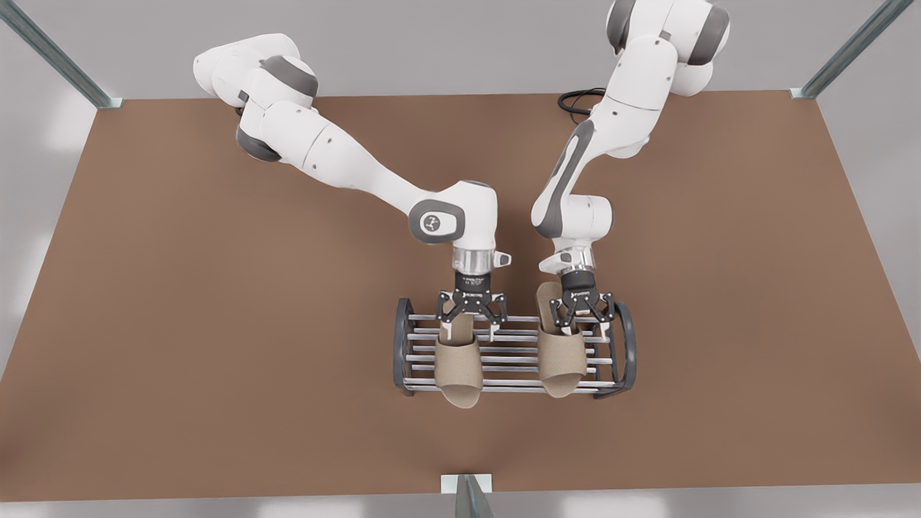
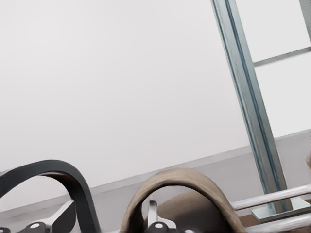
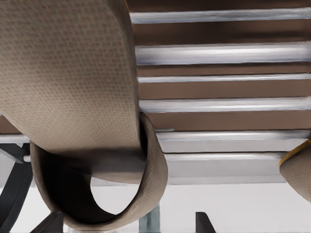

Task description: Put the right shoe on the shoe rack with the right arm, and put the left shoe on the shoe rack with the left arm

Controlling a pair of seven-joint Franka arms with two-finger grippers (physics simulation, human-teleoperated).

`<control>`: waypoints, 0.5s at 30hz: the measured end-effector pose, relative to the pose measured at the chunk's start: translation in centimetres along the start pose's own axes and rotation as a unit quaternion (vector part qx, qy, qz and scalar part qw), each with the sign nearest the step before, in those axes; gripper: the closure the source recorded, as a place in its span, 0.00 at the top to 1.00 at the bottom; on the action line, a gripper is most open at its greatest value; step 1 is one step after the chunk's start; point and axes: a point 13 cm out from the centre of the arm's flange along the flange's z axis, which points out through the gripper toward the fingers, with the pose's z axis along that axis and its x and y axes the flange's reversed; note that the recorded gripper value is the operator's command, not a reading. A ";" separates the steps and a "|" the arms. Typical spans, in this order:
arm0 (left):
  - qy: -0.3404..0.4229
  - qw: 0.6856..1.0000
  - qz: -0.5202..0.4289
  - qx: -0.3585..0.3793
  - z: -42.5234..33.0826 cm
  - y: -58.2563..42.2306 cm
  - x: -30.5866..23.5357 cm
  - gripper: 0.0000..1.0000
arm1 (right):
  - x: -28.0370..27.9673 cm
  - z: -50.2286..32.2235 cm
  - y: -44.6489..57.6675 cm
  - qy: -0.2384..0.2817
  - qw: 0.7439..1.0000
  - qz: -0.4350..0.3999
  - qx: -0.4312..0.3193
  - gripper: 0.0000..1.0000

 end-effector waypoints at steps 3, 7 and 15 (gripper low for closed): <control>-0.005 1.000 -0.010 -0.003 0.0 0.2 -0.8 1.00 | 5.8 -6.2 -0.3 -0.017 0.997 0.069 0.007 1.00; -0.008 1.000 -0.020 -0.006 -0.1 0.2 -1.6 1.00 | 12.5 -13.2 5.0 -0.113 0.962 0.244 -0.039 1.00; -0.004 1.000 -0.027 -0.006 -0.5 -0.1 -1.1 1.00 | 17.9 -11.8 46.3 -0.238 0.595 0.703 -0.308 1.00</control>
